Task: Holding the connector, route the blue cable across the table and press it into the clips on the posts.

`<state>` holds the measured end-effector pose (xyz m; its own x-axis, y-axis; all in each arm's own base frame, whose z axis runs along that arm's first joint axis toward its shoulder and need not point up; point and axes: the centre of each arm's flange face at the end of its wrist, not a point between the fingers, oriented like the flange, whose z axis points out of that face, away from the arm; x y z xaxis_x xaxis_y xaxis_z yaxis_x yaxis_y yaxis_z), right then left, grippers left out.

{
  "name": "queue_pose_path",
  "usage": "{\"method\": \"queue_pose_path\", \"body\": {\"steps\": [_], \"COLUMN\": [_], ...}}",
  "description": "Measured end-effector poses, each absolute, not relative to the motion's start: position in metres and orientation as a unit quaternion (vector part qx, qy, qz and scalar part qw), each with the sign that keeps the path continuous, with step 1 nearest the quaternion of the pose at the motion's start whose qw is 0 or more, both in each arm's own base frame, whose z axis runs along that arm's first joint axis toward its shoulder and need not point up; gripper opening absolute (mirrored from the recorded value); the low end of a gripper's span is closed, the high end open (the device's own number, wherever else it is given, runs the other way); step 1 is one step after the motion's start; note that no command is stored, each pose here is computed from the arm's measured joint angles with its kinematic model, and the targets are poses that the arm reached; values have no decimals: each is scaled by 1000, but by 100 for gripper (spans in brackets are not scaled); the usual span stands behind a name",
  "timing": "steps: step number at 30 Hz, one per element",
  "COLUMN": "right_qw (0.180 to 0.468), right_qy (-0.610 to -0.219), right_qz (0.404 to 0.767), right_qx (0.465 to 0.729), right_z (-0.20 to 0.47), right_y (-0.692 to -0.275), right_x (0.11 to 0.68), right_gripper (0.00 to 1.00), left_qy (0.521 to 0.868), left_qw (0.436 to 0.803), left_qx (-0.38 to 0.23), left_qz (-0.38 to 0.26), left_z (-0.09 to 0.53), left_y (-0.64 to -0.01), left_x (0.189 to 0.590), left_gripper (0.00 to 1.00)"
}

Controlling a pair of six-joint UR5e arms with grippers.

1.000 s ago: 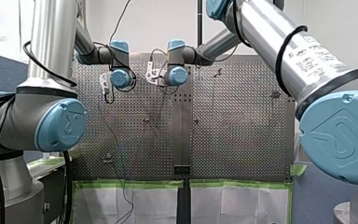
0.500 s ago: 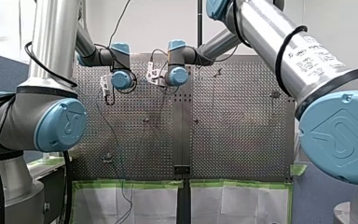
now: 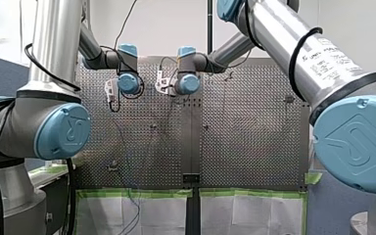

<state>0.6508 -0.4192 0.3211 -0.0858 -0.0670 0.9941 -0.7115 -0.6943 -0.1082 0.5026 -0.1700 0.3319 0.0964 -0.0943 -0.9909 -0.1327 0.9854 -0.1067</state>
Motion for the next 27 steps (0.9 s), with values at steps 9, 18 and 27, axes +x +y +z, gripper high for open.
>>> {"method": "queue_pose_path", "body": {"steps": [9, 18, 27], "right_qw": [237, 236, 232], "right_qy": [-321, -326, -335], "right_qz": [643, 615, 586], "right_qx": [653, 678, 700], "right_z": [287, 252, 218], "right_y": [-416, -406, -394], "right_x": [637, 624, 610], "right_gripper": [0, 0, 0], "left_qy": [686, 699, 710], "left_qw": [721, 709, 699], "left_qx": [-92, -89, -82], "left_qz": [22, 19, 15], "left_z": [305, 260, 225], "left_y": [-171, -171, -172], "left_x": [483, 470, 457], "left_gripper": [0, 0, 0]}}
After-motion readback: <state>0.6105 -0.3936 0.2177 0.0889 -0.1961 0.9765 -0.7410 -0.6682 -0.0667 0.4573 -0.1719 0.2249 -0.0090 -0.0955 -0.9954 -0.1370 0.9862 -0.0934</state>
